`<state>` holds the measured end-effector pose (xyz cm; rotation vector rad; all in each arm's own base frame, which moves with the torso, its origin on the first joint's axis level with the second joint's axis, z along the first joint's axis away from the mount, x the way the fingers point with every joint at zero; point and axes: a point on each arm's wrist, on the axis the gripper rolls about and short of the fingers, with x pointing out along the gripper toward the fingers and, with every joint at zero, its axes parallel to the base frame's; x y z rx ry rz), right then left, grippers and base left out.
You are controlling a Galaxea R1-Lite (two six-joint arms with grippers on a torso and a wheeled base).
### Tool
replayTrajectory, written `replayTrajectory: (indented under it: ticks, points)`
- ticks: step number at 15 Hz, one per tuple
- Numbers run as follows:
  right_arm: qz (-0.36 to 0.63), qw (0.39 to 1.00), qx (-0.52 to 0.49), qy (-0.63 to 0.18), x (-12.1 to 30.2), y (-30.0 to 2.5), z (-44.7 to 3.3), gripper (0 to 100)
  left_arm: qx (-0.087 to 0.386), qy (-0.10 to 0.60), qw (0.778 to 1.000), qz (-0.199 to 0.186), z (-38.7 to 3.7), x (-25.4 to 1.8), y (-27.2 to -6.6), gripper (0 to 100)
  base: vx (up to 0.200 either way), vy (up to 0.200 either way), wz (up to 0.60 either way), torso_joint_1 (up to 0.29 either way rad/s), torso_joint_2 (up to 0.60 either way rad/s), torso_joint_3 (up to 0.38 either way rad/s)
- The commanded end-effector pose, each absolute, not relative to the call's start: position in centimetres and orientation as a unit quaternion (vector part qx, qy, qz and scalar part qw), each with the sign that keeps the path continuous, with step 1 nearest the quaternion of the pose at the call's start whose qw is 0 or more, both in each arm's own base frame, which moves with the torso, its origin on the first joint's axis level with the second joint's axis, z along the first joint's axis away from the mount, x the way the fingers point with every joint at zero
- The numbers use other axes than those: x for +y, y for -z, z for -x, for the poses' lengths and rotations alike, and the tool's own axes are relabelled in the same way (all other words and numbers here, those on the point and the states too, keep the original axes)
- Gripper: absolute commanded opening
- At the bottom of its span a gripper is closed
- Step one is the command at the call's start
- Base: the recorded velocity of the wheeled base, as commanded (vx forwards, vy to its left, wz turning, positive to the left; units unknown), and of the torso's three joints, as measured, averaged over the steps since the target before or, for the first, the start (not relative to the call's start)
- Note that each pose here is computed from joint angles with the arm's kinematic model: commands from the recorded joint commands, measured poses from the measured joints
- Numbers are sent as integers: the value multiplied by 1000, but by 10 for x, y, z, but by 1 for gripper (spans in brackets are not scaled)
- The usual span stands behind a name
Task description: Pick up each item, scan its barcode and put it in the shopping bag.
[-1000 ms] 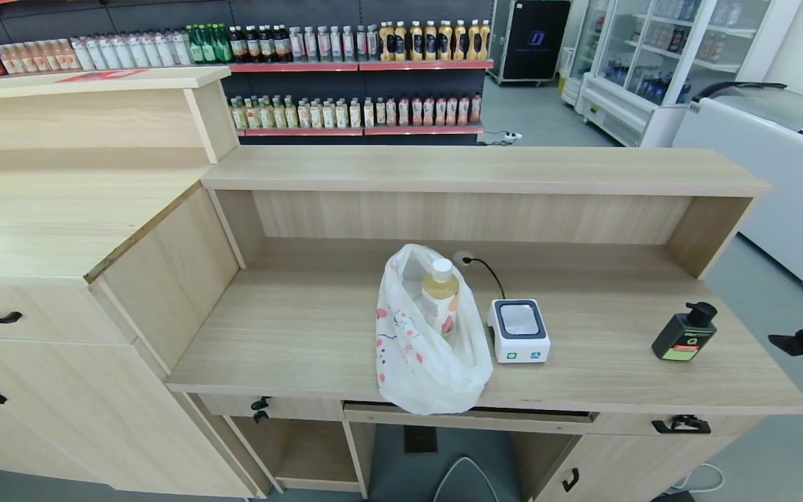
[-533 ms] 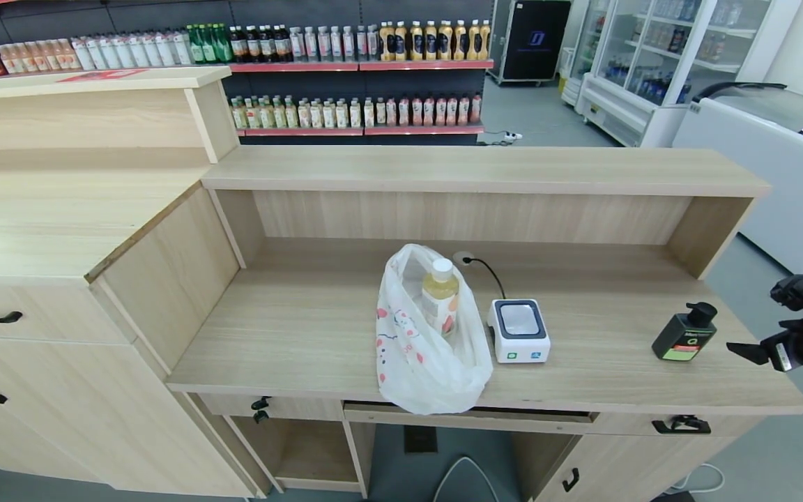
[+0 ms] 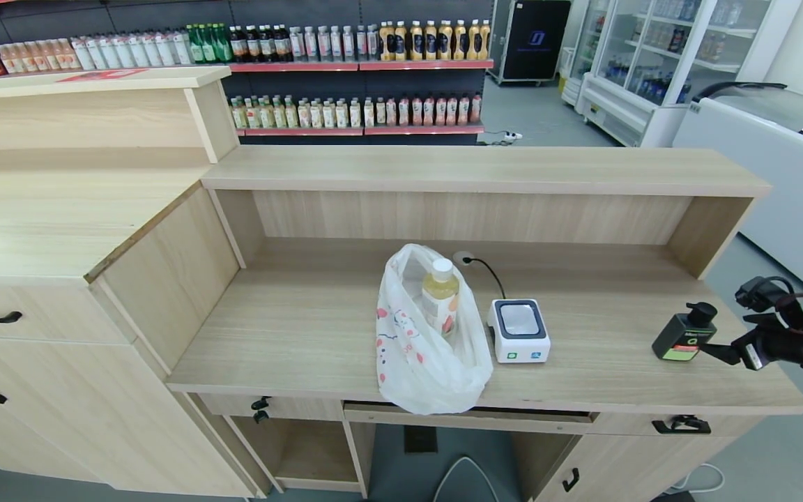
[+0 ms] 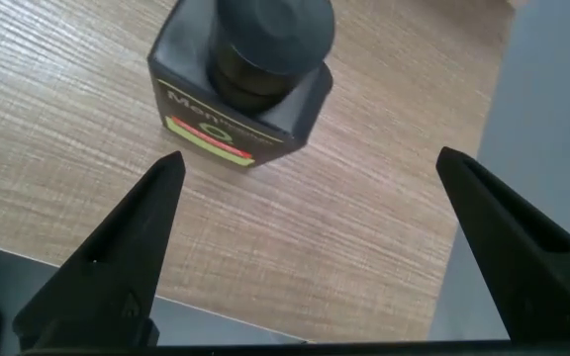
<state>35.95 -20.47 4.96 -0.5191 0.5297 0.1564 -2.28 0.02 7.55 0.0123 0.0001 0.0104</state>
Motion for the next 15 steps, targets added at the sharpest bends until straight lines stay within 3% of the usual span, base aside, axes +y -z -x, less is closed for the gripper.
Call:
replayTrajectory:
  ticks: [1,15]
  points:
    - [258,927,259,-88,-200,-44,-366,100,0,-5,1000,-6,23,0,-75,0,0,0,0,0,0,0]
    - [277,920,232,-152,-177,-21,-404,100,0,-5,1000,-6,23,0,-75,0,0,0,0,0,0,0]
